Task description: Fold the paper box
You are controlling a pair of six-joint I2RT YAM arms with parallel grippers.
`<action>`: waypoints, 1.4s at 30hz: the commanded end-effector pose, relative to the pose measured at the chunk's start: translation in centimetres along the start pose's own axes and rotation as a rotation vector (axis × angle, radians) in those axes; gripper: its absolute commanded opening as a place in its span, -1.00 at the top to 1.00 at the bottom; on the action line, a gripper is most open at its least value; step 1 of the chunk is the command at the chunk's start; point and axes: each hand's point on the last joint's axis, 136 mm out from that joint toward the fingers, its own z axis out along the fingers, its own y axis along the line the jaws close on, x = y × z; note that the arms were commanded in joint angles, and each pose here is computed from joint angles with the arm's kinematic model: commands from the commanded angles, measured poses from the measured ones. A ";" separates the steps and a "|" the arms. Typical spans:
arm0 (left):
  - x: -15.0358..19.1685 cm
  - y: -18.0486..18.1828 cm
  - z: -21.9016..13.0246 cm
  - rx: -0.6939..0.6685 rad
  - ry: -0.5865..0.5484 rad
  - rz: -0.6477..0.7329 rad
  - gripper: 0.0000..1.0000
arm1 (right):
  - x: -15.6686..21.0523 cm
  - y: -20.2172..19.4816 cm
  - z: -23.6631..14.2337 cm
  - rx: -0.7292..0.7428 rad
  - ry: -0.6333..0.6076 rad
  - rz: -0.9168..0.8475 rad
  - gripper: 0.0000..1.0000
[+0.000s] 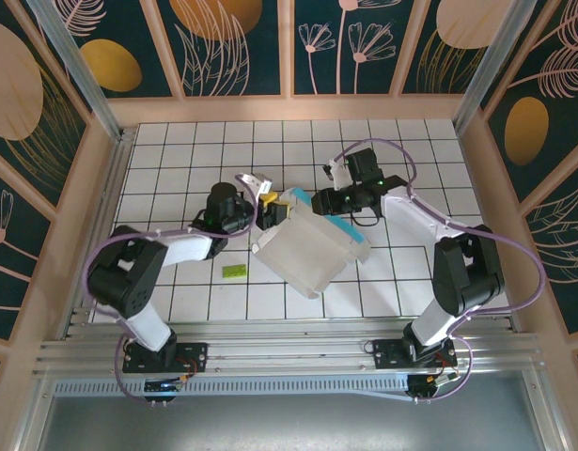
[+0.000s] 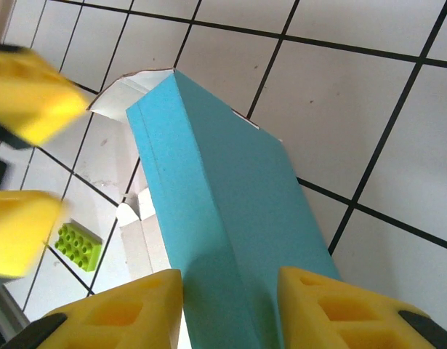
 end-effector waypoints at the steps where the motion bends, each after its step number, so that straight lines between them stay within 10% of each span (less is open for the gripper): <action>1: -2.9 -1.3 -2.2 0.000 -0.028 0.081 -0.18 | 0.6 -0.6 -0.4 0.055 -0.001 -0.033 0.22; 8: -1.5 4.1 -4.3 -0.080 0.154 0.290 -0.16 | 0.7 -0.1 -0.3 0.054 -0.001 -0.054 0.22; 16: 2.2 6.7 -0.2 0.192 0.376 0.466 -0.16 | 0.4 0.2 -0.4 0.049 -0.008 -0.070 0.22; 42: 4.5 3.7 5.6 0.434 0.359 0.522 0.12 | 0.1 0.5 0.1 0.044 -0.006 -0.071 0.23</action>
